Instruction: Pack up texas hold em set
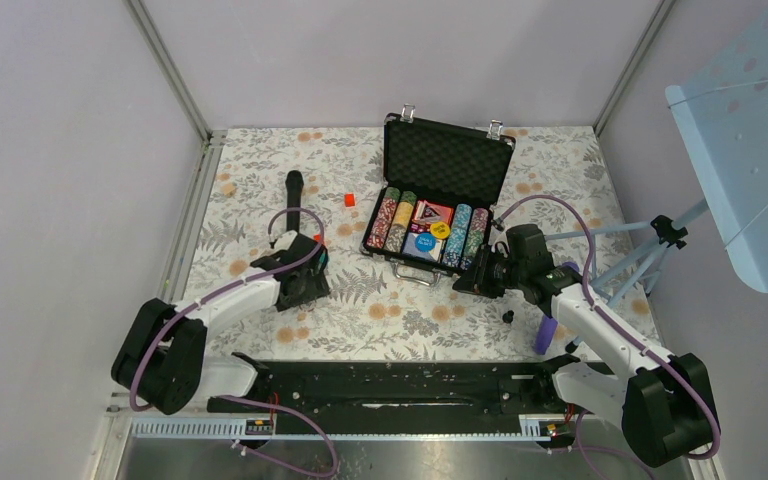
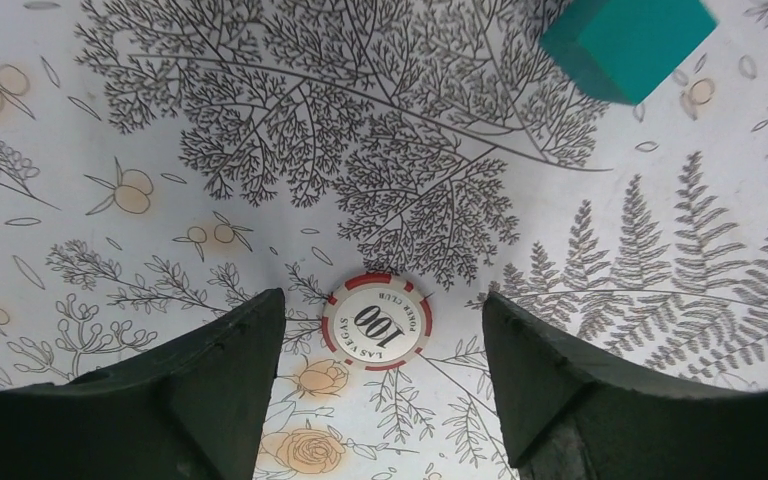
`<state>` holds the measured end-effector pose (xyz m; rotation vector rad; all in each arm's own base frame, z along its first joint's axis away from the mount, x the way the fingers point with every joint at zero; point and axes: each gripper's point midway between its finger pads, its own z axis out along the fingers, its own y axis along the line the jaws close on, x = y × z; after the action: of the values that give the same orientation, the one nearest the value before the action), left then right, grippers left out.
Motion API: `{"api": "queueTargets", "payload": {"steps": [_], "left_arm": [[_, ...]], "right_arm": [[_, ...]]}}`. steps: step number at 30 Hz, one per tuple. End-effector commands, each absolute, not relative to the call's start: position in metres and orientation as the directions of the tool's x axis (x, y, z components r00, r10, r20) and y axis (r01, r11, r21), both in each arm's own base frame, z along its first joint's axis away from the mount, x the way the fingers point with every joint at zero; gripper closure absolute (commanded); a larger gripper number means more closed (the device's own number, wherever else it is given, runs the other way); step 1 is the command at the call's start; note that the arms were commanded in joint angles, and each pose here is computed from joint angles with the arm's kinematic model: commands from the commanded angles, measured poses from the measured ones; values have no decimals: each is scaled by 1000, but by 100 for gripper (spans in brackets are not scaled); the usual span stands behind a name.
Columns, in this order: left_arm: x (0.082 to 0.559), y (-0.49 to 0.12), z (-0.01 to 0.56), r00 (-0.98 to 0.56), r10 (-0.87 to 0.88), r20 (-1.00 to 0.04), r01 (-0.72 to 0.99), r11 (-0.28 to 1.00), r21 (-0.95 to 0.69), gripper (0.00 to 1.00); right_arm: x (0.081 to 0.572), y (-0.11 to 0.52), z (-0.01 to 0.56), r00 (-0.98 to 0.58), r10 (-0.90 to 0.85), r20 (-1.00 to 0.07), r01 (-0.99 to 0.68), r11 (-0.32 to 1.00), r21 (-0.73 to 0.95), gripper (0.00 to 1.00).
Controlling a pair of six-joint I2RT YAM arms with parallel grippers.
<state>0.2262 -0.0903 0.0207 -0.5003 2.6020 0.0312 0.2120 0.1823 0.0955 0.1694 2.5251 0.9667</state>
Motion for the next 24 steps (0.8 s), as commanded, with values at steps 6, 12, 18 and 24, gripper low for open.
{"api": "queueTargets", "payload": {"steps": [6, 12, 18, 24], "left_arm": [[221, -100, 9, -832, -344, -435, -337, 937, -97, 35], [211, -114, 6, -845, -321, -428, -306, 946, -105, 44], [201, -137, 5, -860, -293, -418, -268, 956, -118, 45], [206, -153, -4, -866, -267, -423, -248, 964, -100, 46]], "right_arm": [[216, 184, 98, -897, 265, -354, -48, 738, 674, 74], [216, 184, 98, -897, 265, -353, -46, 738, 673, 74], [215, 184, 98, -897, 265, -353, -47, 737, 674, 74], [215, 185, 100, -897, 264, -356, -52, 735, 676, 74]]}}
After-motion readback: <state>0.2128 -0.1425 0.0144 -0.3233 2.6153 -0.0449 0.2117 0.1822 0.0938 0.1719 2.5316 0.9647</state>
